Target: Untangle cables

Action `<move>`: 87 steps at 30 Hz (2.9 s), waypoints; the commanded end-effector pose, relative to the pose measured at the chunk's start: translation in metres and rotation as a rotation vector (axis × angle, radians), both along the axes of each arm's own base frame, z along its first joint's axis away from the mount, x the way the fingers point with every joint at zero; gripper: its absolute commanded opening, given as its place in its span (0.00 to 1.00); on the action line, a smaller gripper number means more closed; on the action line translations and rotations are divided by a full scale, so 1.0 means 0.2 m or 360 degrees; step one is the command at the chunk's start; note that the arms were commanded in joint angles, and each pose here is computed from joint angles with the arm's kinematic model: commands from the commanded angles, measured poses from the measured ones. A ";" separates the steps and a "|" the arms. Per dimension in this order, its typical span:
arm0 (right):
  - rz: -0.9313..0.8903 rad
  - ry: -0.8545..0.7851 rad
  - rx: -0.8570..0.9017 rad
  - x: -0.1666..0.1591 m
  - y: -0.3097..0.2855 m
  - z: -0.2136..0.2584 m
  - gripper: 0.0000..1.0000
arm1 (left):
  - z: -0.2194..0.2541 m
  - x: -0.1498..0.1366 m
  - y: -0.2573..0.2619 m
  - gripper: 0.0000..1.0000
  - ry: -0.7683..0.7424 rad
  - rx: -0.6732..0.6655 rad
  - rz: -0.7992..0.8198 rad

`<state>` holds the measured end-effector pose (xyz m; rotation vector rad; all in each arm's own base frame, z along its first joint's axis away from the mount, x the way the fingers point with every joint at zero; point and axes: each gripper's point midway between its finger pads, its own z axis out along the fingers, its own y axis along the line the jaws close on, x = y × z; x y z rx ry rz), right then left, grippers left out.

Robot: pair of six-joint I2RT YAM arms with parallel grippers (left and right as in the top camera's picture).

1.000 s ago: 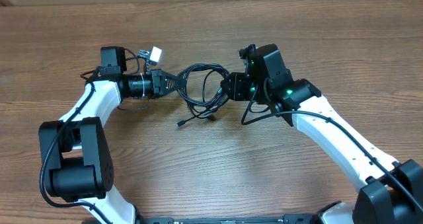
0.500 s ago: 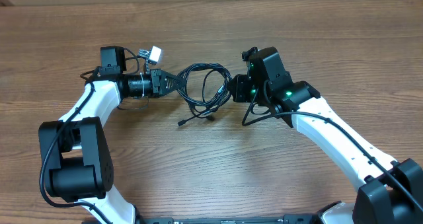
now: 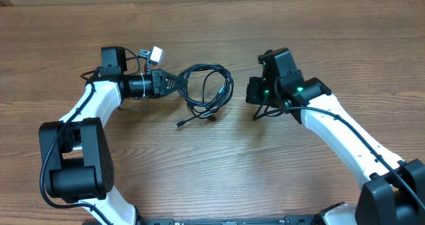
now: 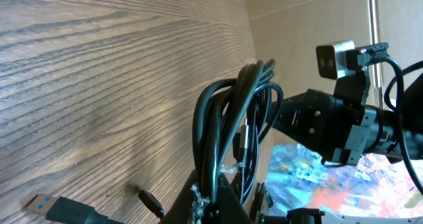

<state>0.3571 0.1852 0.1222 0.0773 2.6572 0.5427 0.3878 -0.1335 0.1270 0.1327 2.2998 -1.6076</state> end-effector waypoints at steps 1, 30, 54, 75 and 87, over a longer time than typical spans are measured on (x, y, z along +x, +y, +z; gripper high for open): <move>0.0051 0.0032 0.0056 -0.03 0.03 -0.01 0.24 | 0.05 0.00 -0.01 0.04 -0.0062 -0.0028 -0.0033; 0.0482 -0.0332 0.0128 0.04 0.23 0.13 0.31 | 0.08 -0.03 -0.10 0.04 -0.0119 -0.0073 -0.0129; 0.0527 -0.0180 0.0165 -0.11 0.36 0.09 0.13 | 0.08 -0.03 -0.10 0.04 -0.0125 -0.0072 -0.0129; 0.0587 -0.0131 0.0241 -0.11 0.42 0.03 0.21 | 0.08 -0.03 -0.10 0.04 -0.0126 -0.0072 -0.0129; 0.0668 -0.0135 0.0364 -0.14 0.48 0.07 0.19 | 0.08 -0.03 -0.10 0.04 -0.0125 -0.0072 -0.0129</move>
